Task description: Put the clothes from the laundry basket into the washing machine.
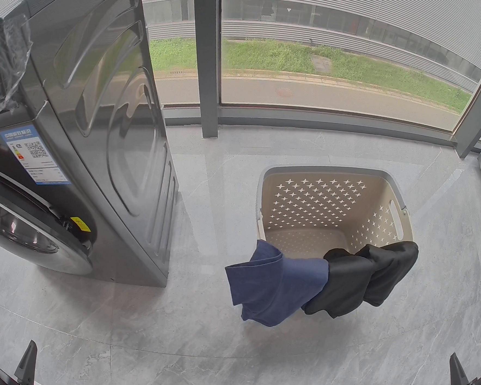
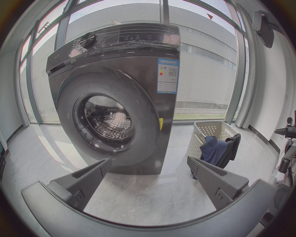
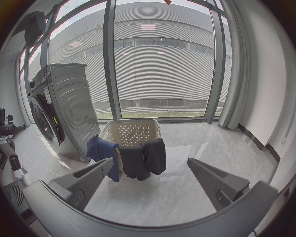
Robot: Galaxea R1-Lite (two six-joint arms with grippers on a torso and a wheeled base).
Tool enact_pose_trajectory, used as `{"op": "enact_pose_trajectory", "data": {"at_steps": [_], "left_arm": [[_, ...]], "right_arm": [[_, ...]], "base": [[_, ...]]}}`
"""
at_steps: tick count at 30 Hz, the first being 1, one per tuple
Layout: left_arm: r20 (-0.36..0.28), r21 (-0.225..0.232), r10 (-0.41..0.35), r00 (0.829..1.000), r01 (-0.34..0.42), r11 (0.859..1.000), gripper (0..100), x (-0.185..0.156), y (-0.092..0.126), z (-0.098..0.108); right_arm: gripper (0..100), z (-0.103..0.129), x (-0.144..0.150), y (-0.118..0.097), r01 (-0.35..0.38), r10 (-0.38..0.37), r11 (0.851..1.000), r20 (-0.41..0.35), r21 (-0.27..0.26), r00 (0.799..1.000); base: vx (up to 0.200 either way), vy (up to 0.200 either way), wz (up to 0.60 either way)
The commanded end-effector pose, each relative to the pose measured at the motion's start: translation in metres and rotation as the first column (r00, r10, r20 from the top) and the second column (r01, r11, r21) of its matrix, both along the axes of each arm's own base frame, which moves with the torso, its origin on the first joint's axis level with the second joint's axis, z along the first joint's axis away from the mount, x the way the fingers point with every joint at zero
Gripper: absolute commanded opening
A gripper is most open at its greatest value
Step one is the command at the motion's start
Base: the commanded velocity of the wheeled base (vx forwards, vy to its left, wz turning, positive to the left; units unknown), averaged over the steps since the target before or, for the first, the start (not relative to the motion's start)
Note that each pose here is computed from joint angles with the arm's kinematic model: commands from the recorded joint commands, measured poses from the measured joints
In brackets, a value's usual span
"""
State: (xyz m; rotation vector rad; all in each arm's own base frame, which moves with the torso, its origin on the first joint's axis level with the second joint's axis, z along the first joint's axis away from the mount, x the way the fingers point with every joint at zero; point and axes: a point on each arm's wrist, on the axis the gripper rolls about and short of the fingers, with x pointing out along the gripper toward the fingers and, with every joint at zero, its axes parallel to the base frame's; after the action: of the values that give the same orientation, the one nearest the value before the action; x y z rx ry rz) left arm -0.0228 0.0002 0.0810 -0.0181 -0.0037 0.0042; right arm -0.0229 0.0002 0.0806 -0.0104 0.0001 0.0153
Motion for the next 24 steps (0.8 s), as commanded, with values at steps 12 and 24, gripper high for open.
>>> {"op": "enact_pose_trajectory", "data": {"at_steps": [12,24], "left_arm": [[-0.002,0.000,0.000,1.000,0.000,1.000,100,0.0001,0.0000,-0.0052],[-0.002,0.000,0.000,1.000,0.000,1.000,100,0.0001,0.0000,-0.0052]], "right_arm": [[100,-0.0048,0.0000,0.0000,-0.002,0.002,1.000,0.000,0.000,1.000],[100,-0.0047,0.0000,0.0000,-0.002,0.002,1.000,0.002,0.000,1.000]], "base": [[0.000,0.200,0.00],[0.000,0.067,0.00]]}}
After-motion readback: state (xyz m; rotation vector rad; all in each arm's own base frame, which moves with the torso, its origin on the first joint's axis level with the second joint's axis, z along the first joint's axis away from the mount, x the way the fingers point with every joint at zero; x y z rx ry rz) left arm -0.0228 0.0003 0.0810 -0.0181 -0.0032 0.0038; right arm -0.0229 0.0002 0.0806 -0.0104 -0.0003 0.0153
